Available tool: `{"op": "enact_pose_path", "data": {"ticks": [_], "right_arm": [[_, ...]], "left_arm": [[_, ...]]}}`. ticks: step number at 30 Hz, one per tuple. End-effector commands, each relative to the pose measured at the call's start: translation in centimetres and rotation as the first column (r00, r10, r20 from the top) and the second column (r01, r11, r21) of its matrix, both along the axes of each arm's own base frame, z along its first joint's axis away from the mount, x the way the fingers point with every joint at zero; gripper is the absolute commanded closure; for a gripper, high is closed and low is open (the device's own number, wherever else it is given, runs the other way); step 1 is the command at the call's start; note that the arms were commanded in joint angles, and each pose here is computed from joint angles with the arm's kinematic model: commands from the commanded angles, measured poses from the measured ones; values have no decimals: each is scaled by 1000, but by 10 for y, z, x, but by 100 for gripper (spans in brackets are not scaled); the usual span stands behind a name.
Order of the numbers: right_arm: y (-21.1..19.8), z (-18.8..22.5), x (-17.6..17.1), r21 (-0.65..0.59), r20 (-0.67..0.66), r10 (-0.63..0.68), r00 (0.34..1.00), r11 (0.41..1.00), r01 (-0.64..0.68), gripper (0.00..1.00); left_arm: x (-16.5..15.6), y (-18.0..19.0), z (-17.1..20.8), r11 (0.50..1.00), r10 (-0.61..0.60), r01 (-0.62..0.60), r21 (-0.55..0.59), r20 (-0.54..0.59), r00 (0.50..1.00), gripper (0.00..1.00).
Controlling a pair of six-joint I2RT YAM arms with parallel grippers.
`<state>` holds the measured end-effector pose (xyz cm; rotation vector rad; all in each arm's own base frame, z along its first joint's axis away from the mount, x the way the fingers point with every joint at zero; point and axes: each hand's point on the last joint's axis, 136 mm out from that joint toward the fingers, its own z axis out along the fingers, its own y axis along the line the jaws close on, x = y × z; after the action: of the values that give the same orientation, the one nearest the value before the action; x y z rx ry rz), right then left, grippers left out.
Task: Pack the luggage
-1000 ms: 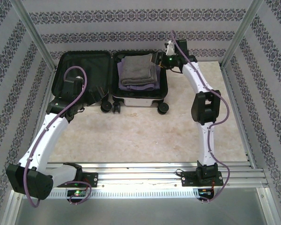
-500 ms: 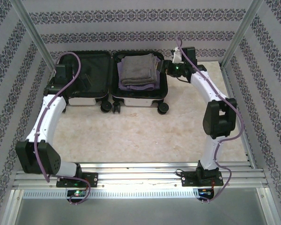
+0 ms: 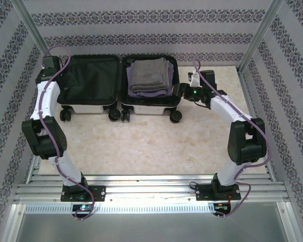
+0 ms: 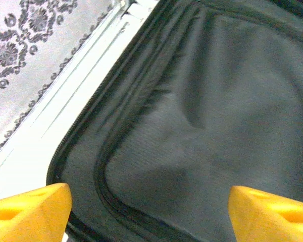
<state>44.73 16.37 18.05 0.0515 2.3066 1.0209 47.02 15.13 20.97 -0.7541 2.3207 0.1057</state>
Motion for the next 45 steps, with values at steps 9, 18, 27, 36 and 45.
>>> {"op": "enact_pose_path", "data": {"ticks": [9, 18, 27, 36, 45], "right_arm": [[-4, -3, -21, 20, 13, -13, 1000, 1000, 13, 42], [-22, -6, -32, 2, 8, -43, 999, 999, 43, 42], [-24, -15, -41, 13, -24, -58, 998, 998, 59, 43], [-28, -13, -44, -7, -20, -68, 997, 998, 68, 45], [-30, -11, -45, -12, -21, -78, 997, 997, 78, 46]], "left_arm": [[29, 42, -19, 996, -9, 20, 90, -125, 992, 20], [36, 59, -43, 994, -42, 63, 90, -227, 973, 21], [33, 68, -78, 997, -66, 71, 3, -319, 945, 24], [29, 77, -98, 997, -76, 83, 1, -384, 920, 27], [29, 74, -101, 995, -96, 97, -18, -387, 917, 37]]}}
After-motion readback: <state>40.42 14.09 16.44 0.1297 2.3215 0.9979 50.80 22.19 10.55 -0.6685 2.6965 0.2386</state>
